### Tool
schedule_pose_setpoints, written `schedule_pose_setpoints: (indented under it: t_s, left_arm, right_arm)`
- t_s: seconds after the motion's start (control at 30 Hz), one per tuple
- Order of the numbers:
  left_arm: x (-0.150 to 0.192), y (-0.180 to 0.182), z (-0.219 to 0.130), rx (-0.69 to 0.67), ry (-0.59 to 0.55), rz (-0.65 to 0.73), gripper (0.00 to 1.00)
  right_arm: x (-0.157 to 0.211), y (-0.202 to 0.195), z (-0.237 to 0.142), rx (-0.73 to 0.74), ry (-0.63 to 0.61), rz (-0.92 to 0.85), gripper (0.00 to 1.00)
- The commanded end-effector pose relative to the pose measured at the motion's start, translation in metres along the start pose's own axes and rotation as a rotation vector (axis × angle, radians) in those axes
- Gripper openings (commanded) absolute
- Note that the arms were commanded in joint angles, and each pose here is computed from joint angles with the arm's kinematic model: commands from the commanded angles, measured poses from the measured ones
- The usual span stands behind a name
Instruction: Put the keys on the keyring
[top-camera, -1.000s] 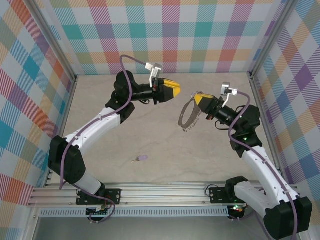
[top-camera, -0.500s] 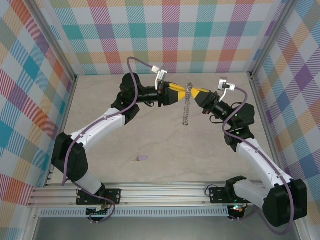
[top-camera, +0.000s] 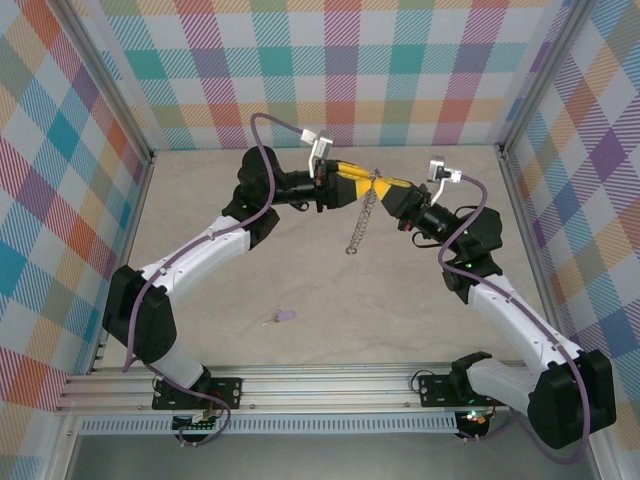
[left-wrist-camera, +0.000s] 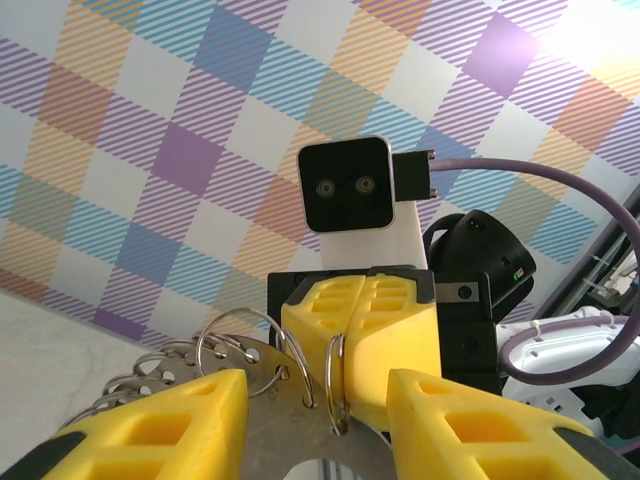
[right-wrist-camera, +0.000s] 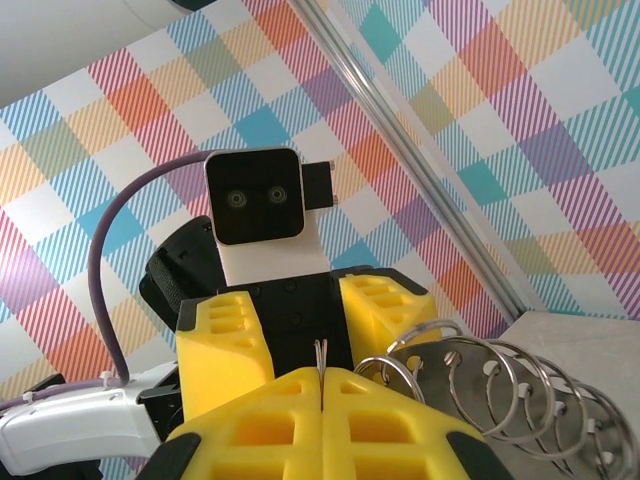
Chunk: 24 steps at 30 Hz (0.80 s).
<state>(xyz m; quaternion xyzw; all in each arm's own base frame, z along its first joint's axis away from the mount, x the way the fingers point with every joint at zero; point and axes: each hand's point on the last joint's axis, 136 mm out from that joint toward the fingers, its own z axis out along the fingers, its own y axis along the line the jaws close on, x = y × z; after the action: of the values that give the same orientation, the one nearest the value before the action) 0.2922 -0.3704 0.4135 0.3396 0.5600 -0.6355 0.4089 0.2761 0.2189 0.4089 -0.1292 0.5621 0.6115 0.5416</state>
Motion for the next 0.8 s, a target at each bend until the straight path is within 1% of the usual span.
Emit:
schedule_pose_setpoints:
  t_s: [0.0, 0.1, 0.27, 0.47, 0.63, 0.7, 0.77]
  left_arm:
    - [-0.0129, -0.0177, 0.0005, 0.04, -0.038, 0.049, 0.39]
    - [-0.0117, -0.0183, 0.0011, 0.051, -0.034, 0.047, 0.35]
    - [-0.0095, -0.0195, 0.0011, 0.061, -0.024, 0.05, 0.33]
    - [-0.0079, -0.019, 0.0009, 0.06, -0.021, 0.049, 0.28]
    - [-0.0092, -0.0189, 0.0023, 0.066, -0.03, 0.047, 0.26]
    - [-0.0103, -0.0203, 0.0036, 0.073, -0.035, 0.048, 0.22]
    - [-0.01, -0.0203, 0.005, 0.076, -0.038, 0.045, 0.14]
  right_arm:
    - [-0.0133, 0.015, 0.0013, -0.048, -0.055, -0.042, 0.0]
    - [-0.0132, 0.0145, 0.0014, -0.045, -0.056, -0.042, 0.0]
    - [-0.0142, 0.0126, 0.0005, -0.03, -0.064, -0.048, 0.0]
    - [-0.0157, 0.0121, 0.0004, -0.026, -0.07, -0.049, 0.0]
    - [-0.0152, 0.012, 0.0018, -0.033, -0.067, -0.043, 0.0]
    - [-0.0149, 0.0117, 0.0019, -0.035, -0.068, -0.041, 0.0]
    - [-0.0148, 0.011, 0.0021, -0.033, -0.069, -0.038, 0.0]
